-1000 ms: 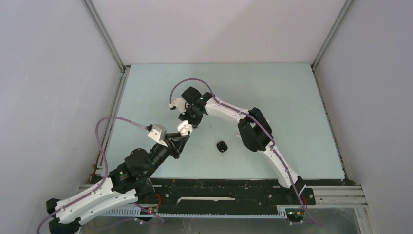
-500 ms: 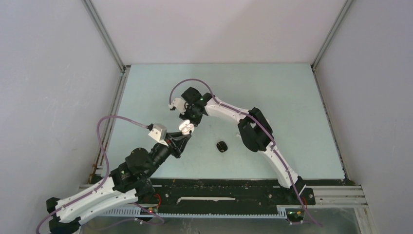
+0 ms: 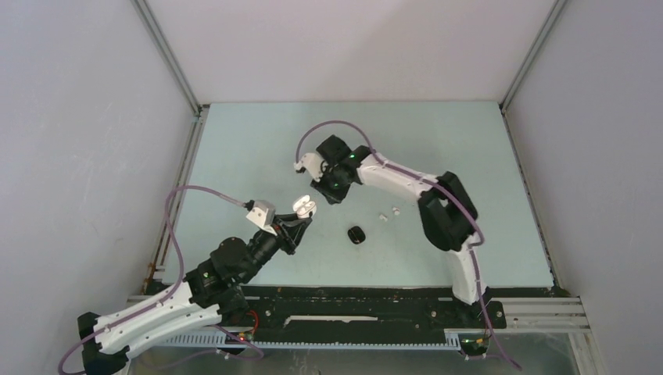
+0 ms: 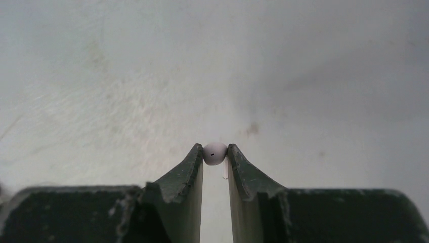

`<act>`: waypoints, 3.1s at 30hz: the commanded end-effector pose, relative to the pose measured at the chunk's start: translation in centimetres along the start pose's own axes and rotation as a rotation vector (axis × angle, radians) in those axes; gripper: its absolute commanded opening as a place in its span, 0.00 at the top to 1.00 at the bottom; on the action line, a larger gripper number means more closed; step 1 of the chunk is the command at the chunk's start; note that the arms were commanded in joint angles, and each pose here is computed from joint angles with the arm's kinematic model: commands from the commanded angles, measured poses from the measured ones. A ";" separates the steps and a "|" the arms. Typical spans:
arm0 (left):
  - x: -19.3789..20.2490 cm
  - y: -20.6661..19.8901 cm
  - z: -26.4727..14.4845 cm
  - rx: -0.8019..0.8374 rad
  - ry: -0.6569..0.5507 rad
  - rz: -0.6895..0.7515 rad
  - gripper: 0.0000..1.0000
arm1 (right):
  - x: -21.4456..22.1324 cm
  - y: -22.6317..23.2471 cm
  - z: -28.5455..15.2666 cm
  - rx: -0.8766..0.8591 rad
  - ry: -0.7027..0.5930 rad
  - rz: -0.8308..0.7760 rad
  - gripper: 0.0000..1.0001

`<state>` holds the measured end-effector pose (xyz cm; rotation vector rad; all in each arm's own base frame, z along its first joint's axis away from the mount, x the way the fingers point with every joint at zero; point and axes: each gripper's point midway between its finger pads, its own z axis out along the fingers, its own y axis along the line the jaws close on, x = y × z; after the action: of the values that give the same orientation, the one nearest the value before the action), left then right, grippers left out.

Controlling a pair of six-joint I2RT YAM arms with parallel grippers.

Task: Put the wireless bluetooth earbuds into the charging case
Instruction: Pick up the earbud from the center of the board, then place the earbud in the charging case.

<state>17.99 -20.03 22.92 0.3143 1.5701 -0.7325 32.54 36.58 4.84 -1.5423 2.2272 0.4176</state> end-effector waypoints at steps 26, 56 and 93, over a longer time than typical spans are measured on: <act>-4.8 -8.9 4.3 0.402 -0.314 0.122 1.00 | -6.2 12.0 -40.4 0.092 -1.194 -0.081 1.00; -9.0 -11.4 4.6 0.457 -0.406 -0.104 1.00 | -7.2 13.3 -35.7 -0.052 -1.237 0.019 1.00; -9.0 -11.3 3.8 0.475 -0.421 -0.132 1.00 | -6.3 12.2 -34.9 0.047 -1.247 -0.073 1.00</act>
<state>16.20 -29.63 32.48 0.4058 1.0895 -1.1580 17.61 30.53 37.48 -0.8915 1.2193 0.9751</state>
